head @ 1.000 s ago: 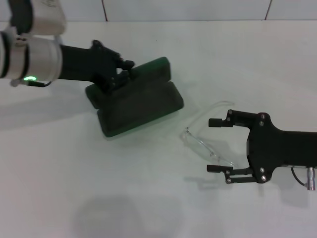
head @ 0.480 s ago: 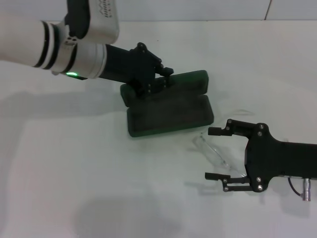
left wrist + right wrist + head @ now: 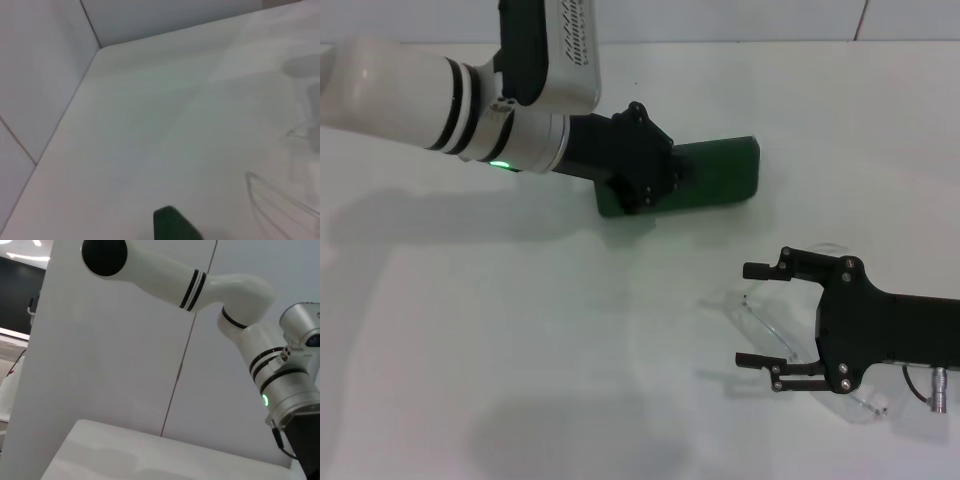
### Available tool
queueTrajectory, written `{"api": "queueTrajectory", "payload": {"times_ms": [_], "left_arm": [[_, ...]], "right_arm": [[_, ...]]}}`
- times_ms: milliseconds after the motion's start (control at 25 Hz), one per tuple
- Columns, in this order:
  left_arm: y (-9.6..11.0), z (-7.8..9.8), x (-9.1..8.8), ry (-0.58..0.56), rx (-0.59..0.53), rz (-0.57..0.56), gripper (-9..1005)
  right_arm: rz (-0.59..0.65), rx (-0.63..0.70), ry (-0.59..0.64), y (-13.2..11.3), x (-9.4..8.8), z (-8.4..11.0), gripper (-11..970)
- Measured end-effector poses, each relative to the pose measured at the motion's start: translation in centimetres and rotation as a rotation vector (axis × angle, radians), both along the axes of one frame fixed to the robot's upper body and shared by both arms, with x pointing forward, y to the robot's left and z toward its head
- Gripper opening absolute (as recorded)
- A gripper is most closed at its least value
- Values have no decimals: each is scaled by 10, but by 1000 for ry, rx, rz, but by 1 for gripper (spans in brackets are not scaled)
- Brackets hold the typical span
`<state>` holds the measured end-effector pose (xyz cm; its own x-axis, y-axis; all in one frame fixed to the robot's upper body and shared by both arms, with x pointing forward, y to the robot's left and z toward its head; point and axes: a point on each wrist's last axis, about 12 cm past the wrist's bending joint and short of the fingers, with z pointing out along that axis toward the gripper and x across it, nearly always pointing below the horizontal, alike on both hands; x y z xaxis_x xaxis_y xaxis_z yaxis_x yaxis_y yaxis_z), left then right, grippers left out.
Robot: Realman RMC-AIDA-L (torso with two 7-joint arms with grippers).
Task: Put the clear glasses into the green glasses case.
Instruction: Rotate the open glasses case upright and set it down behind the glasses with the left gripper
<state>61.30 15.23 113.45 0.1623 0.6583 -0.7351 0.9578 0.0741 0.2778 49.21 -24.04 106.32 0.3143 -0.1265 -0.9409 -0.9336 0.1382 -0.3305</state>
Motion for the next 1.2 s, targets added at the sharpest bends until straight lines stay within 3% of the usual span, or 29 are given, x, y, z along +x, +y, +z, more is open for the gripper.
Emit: {"api": "queueTrajectory", "payload": {"times_ms": [360,560,800,1200], "left_arm": [[8,1,-2,-18,-52,45,186],[12,0,5,8,-87,156,190],[11,-6,5,79,-65,206,194],[1,-10,5,129,12,232,582]], "right_arm": [[-2,2,-1,0,0,0,768],[-1,7,0,2,-1,0,768],[3,6,0,5,1,0,768],[7,4,1,8,2,0,769]]}}
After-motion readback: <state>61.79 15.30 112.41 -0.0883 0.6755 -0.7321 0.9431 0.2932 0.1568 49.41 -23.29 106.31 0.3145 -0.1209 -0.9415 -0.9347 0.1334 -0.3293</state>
